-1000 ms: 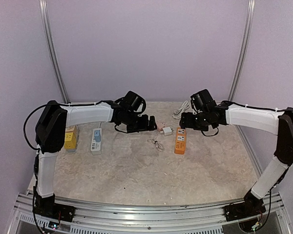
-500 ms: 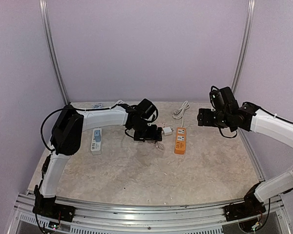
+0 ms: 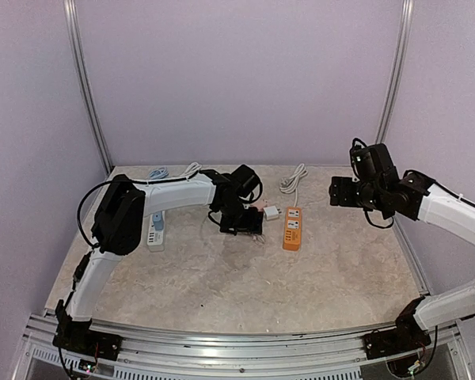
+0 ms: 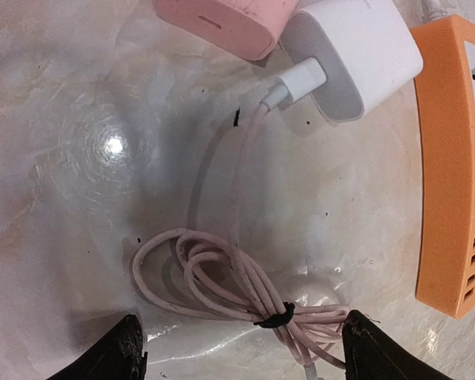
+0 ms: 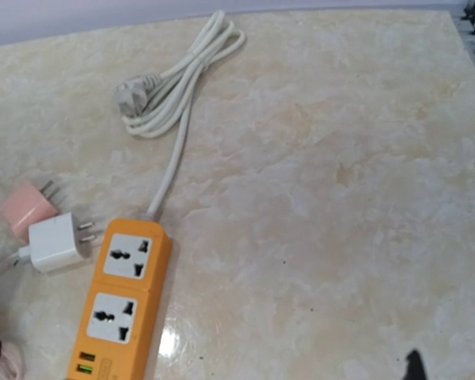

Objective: Insert the plug
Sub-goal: Pick up the plug at the center of the board, then pass from the left arm to the right

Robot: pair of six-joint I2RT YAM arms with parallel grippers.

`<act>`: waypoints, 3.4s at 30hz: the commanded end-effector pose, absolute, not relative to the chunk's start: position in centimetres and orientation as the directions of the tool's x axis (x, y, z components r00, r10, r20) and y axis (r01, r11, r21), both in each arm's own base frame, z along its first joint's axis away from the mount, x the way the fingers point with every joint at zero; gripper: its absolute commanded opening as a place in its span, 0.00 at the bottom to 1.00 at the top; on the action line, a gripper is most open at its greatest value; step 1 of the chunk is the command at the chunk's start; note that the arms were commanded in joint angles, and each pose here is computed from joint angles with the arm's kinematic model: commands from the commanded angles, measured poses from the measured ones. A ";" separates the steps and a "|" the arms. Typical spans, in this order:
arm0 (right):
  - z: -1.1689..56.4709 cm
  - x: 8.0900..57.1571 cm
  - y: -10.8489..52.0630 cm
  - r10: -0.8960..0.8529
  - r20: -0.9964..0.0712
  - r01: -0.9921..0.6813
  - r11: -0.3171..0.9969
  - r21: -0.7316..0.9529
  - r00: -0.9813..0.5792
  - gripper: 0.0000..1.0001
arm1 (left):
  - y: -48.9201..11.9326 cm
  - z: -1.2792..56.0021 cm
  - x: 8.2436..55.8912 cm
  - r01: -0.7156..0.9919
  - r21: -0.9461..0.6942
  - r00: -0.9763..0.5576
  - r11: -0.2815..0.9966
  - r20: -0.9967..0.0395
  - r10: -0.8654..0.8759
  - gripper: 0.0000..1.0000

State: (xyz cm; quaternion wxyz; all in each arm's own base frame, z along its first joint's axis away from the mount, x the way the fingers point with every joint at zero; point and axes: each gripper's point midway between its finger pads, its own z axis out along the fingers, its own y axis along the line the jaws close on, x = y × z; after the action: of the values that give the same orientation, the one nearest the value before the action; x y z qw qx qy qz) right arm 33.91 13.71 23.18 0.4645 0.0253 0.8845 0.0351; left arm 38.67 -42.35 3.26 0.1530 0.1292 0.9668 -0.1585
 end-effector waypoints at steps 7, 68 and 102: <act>23.3 33.5 12.4 0.010 -0.832 0.013 1.000 0.003 -0.554 0.85 | -42.8 1.1 38.0 0.285 -0.271 -0.939 0.920 -0.273 0.210 0.54; 21.5 30.9 31.1 -0.427 -0.903 -0.870 0.464 -0.168 -0.053 0.83 | -42.3 22.6 28.9 0.727 -0.034 -0.441 0.685 -0.789 0.428 0.00; 17.9 32.7 32.8 -0.480 -0.836 -0.799 0.595 -0.085 -0.268 0.52 | -42.8 23.9 28.0 0.730 -0.028 -0.413 0.683 -0.814 0.408 0.00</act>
State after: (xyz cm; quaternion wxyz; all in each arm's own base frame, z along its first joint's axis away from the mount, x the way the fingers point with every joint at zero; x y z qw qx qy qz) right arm 32.97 32.67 17.41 0.4505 -0.4133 0.7702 0.1819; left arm 28.17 -42.81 21.99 0.3928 0.3553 0.8281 -0.1833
